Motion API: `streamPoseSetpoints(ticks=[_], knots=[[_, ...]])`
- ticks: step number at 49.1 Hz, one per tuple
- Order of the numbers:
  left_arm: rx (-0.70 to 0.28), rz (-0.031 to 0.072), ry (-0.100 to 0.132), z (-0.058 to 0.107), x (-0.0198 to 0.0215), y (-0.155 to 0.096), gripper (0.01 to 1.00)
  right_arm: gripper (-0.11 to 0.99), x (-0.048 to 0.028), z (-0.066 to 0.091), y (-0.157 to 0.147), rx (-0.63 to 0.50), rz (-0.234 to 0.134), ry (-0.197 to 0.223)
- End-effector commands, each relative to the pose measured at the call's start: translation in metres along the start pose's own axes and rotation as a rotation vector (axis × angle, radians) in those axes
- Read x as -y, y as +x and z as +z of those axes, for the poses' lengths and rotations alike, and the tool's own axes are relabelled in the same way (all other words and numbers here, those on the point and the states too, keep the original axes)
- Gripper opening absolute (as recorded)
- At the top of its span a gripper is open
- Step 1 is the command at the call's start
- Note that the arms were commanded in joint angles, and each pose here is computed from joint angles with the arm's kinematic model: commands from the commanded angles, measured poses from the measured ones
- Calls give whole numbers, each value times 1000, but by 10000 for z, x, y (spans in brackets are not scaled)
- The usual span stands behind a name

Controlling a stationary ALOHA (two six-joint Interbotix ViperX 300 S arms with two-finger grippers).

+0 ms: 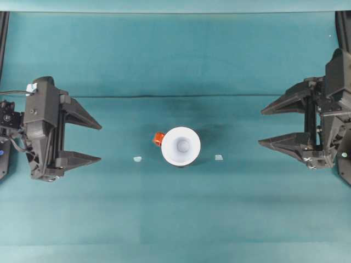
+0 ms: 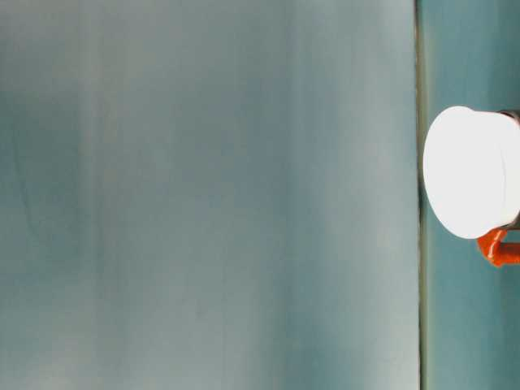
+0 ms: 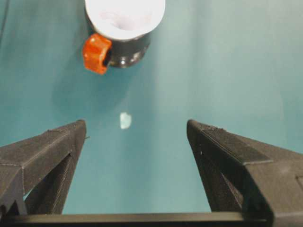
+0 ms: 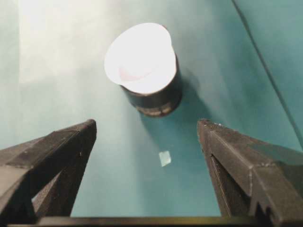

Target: Put the paper cup into the moved red handle cup holder.

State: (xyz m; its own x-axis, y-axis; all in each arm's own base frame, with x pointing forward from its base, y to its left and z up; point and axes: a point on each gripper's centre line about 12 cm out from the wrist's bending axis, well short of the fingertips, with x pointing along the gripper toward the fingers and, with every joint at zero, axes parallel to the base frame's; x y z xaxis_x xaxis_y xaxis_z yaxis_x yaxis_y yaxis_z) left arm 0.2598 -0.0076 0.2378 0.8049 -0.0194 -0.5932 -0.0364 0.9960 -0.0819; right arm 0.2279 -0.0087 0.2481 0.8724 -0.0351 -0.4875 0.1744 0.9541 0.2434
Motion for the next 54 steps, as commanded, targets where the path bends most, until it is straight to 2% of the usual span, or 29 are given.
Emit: streamPoseSetpoints(ticks=[1, 26, 30, 39, 49, 54], knots=[[15, 0, 3, 45, 3, -12, 953, 958, -11, 52, -5, 18, 3, -7], [29, -2, 0, 39, 3, -49, 953, 959, 3, 7, -5, -20, -8, -7], [29, -5, 0, 38, 11, -49, 952, 959, 8, -8, -4, -29, -11, -7], [23, -3, -1, 23, 5, -46, 952, 959, 8, -8, -35, -24, -10, -7], [20, -3, -1, 19, 5, -42, 952, 959, -3, 17, -86, 2, -1, -18], [23, -3, 1, 23, 5, -46, 952, 959, -21, 29, -86, 14, 8, -39]])
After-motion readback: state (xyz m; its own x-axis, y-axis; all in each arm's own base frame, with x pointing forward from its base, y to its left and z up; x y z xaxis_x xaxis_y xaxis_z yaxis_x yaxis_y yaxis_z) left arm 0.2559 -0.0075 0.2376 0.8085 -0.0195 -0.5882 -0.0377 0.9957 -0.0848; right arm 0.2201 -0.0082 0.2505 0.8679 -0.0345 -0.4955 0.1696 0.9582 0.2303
